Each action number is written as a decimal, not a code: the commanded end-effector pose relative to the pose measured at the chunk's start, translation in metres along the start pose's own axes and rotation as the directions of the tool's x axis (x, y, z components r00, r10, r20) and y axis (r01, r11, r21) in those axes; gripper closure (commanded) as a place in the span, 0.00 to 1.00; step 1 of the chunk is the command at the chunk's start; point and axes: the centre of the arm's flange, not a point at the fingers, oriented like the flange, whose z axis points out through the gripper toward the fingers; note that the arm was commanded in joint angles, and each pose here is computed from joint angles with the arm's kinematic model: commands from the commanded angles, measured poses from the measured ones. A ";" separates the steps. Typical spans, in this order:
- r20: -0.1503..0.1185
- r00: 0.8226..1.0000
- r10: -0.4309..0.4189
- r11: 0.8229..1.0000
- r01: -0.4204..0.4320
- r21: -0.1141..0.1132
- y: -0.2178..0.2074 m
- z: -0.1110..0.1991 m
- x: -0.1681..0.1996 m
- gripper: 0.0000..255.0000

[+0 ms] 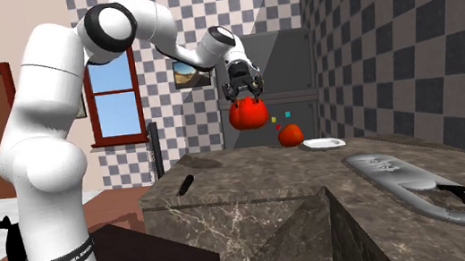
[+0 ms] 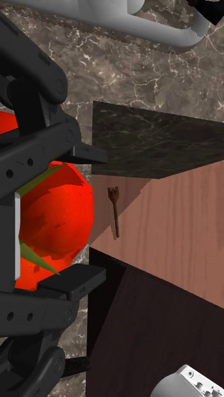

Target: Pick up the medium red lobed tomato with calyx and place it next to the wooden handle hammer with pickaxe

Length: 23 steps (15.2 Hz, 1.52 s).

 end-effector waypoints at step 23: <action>0.000 1.000 0.000 1.000 0.000 0.000 0.178 0.216 -0.148 1.00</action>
